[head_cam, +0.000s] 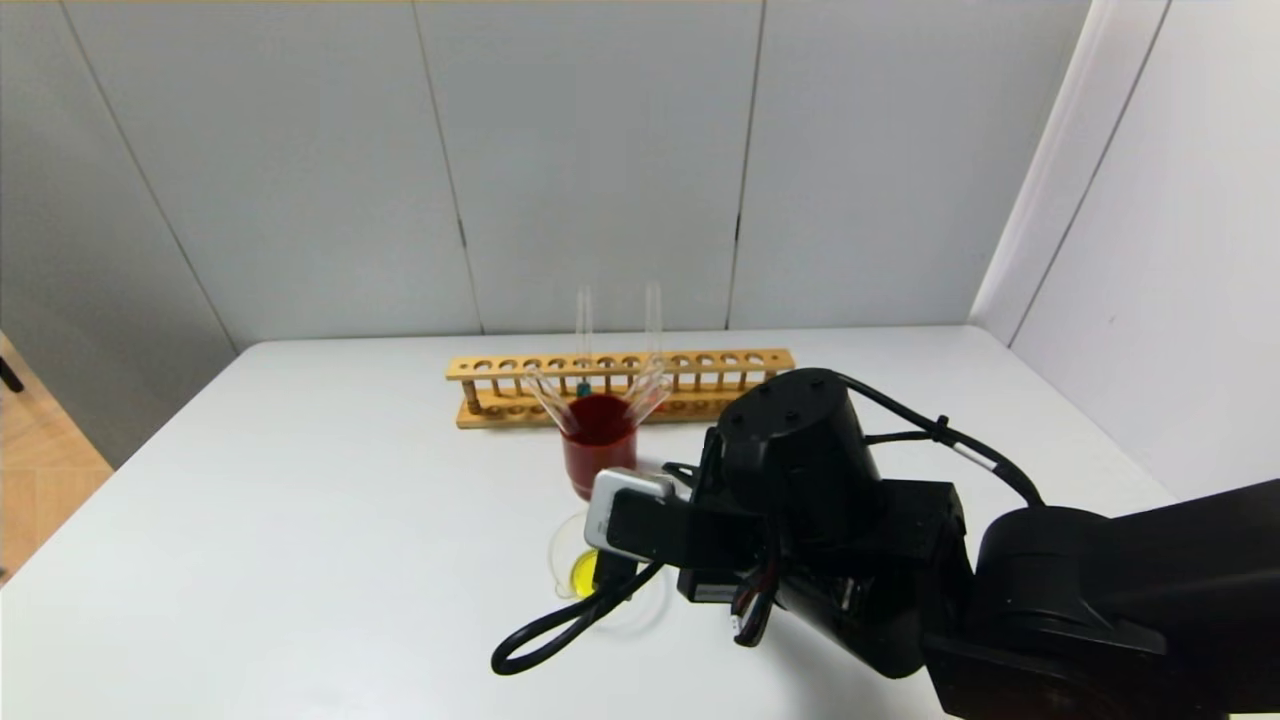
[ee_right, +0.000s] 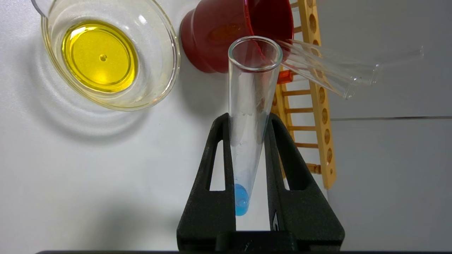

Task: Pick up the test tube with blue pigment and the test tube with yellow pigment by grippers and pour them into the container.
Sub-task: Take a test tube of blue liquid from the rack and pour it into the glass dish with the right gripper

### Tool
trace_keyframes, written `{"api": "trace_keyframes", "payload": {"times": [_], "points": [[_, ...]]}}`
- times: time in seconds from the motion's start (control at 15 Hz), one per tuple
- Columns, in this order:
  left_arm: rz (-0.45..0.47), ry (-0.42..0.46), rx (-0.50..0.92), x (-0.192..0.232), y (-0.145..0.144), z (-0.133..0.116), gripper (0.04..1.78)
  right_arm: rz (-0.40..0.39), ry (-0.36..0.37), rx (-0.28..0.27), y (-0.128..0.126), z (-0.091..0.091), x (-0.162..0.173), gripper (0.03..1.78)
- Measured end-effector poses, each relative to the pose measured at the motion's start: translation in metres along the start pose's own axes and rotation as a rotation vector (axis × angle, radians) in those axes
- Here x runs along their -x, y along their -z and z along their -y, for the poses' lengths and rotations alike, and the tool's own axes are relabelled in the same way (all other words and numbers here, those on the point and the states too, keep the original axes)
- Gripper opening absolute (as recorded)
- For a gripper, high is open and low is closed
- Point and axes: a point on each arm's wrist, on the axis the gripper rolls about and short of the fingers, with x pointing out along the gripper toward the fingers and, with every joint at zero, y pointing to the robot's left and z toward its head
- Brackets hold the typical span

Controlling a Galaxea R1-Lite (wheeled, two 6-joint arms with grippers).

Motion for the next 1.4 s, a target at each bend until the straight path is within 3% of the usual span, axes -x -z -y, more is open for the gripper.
{"api": "trace_keyframes", "payload": {"times": [0.87,1.2,1.4], "points": [[0.0,0.0,0.0,0.0,0.0,0.0,1.71,-0.025,-0.018,0.184,-0.003,-0.005,-0.02,0.27],[0.0,0.0,0.0,0.0,0.0,0.0,1.71,-0.048,-0.036,0.222,-0.002,-0.003,-0.023,0.27],[0.0,0.0,0.0,0.0,0.0,0.0,1.71,-0.063,-0.045,0.281,-0.004,-0.002,-0.025,0.27]]}}
